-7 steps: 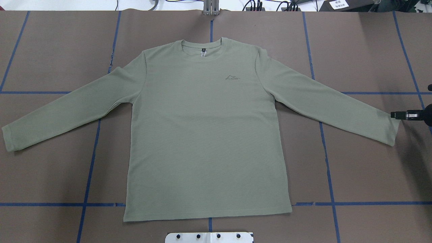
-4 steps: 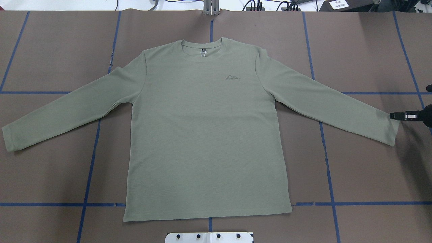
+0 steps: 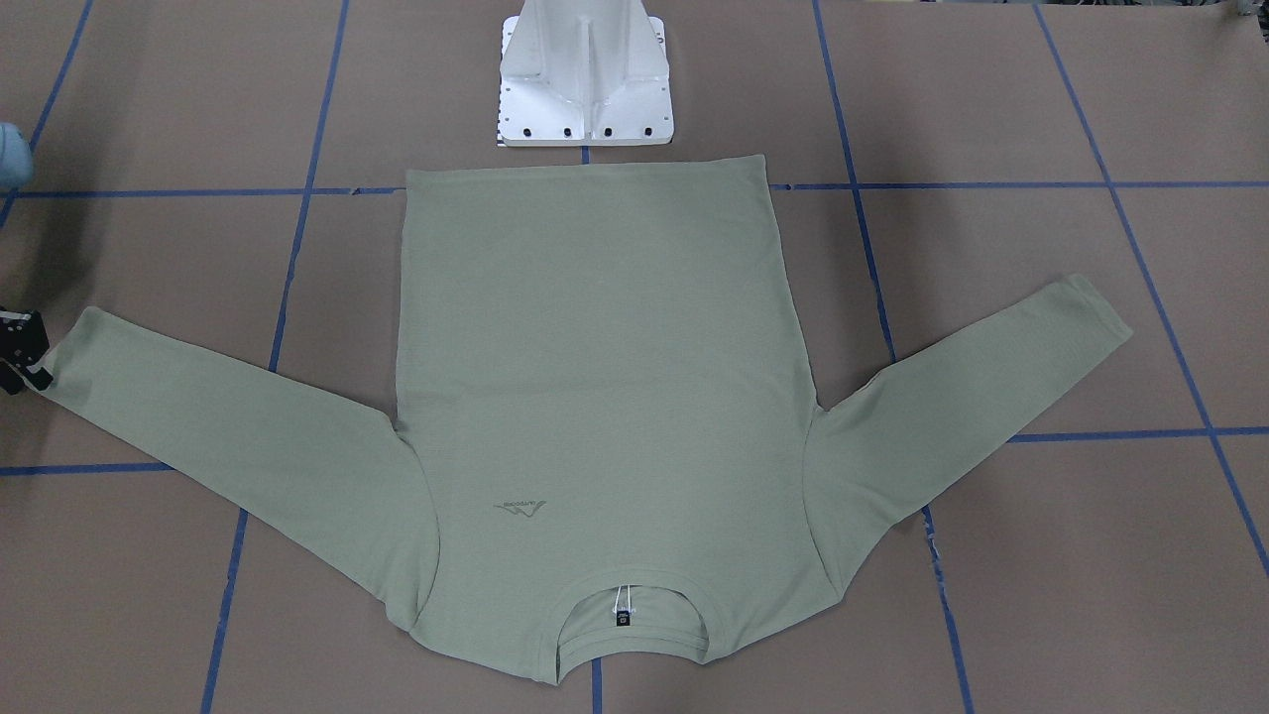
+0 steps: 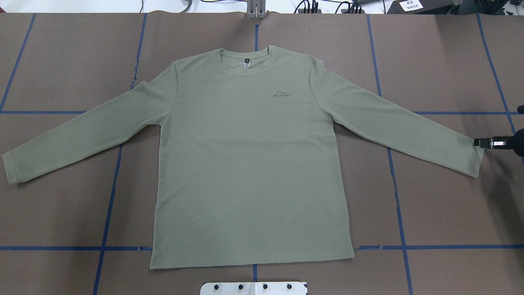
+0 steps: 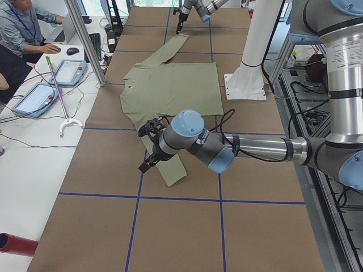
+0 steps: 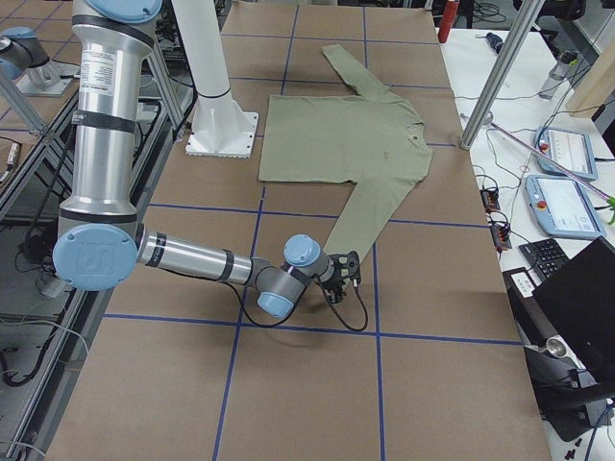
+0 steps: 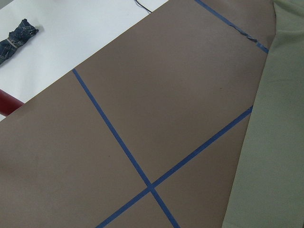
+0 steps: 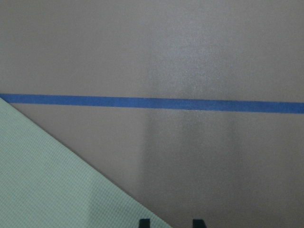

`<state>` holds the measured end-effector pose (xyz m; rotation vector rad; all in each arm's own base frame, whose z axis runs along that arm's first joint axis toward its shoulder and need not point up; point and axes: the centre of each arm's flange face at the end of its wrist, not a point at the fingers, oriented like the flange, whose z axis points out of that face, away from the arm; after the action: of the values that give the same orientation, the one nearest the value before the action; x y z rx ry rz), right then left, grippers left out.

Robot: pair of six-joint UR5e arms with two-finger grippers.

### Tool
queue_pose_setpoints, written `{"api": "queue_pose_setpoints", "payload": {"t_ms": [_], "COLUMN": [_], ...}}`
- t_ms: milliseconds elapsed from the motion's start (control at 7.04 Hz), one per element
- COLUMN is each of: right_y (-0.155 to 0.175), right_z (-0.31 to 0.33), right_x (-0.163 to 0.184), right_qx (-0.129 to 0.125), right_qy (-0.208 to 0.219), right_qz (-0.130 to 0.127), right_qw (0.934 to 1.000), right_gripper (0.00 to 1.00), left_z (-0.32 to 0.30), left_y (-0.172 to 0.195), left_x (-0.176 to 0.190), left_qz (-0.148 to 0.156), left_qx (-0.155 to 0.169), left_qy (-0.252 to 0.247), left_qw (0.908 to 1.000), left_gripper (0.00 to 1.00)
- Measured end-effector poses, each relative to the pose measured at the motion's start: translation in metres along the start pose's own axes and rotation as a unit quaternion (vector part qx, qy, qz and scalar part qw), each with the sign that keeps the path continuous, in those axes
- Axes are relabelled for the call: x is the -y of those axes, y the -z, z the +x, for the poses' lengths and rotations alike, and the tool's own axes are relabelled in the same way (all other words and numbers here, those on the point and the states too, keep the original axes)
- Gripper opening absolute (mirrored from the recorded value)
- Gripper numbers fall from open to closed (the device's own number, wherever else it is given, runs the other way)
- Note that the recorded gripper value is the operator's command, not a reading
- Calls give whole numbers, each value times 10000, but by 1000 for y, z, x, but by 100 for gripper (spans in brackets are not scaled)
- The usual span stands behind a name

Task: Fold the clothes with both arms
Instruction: 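Lower the right gripper to the cuff of the sleeve nearest it and grasp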

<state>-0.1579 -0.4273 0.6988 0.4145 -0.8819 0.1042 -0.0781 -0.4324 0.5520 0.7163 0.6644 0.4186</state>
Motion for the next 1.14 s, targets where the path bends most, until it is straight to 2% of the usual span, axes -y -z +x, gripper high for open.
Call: {"api": "queue_pose_setpoints", "payload": {"t_ms": [710, 852, 994, 1136], "right_y": [1, 1, 1, 1], "right_z": [2, 2, 3, 3], "right_x": [-3, -3, -3, -4], "right_qx": [-14, -17, -21, -22], "right_qy": [1, 0, -3, -2], "right_qz": [-11, -14, -15, -16], "right_qw": [10000, 10000, 10000, 10000], "right_gripper": [33, 23, 4, 0], "left_z": [0, 0, 0, 0], "left_y": [0, 0, 0, 1], "left_x": [1, 1, 1, 1], "left_qz": [6, 9, 10, 10], "left_qx": [-3, -2, -2, -1], "left_qy": [-3, -5, -7, -7], "left_qw": [10000, 10000, 10000, 10000], "left_gripper": [100, 100, 100, 100]}}
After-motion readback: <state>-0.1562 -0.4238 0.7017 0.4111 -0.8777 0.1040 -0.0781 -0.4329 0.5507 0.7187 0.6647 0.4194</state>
